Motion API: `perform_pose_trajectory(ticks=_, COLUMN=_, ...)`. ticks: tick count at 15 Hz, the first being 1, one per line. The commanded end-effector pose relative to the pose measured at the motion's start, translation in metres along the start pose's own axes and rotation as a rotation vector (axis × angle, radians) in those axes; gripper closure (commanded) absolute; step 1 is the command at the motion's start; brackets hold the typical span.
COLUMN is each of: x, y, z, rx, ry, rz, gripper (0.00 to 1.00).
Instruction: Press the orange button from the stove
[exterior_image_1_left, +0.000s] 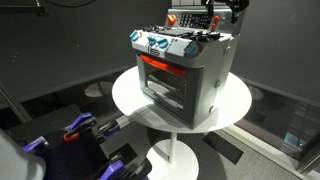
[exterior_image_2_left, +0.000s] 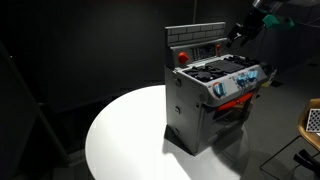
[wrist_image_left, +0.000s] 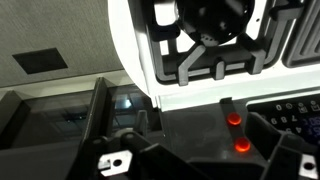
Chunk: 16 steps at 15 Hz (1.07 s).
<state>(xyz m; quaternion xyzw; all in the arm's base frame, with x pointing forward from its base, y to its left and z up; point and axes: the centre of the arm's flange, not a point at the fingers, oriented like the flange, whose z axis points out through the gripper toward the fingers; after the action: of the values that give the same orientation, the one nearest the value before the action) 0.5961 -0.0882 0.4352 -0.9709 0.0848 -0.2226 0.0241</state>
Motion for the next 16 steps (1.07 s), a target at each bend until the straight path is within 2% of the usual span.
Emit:
perform_pose_trajectory(ticks=1, x=0.019, y=0.000, z=0.008, rx=0.008, ry=0.019, rz=0.011, gripper=0.00)
perform_pose_trajectory(ticks=16, x=0.045, y=-0.011, z=0.030, rx=0.008, ry=0.038, rz=-0.012, gripper=0.00)
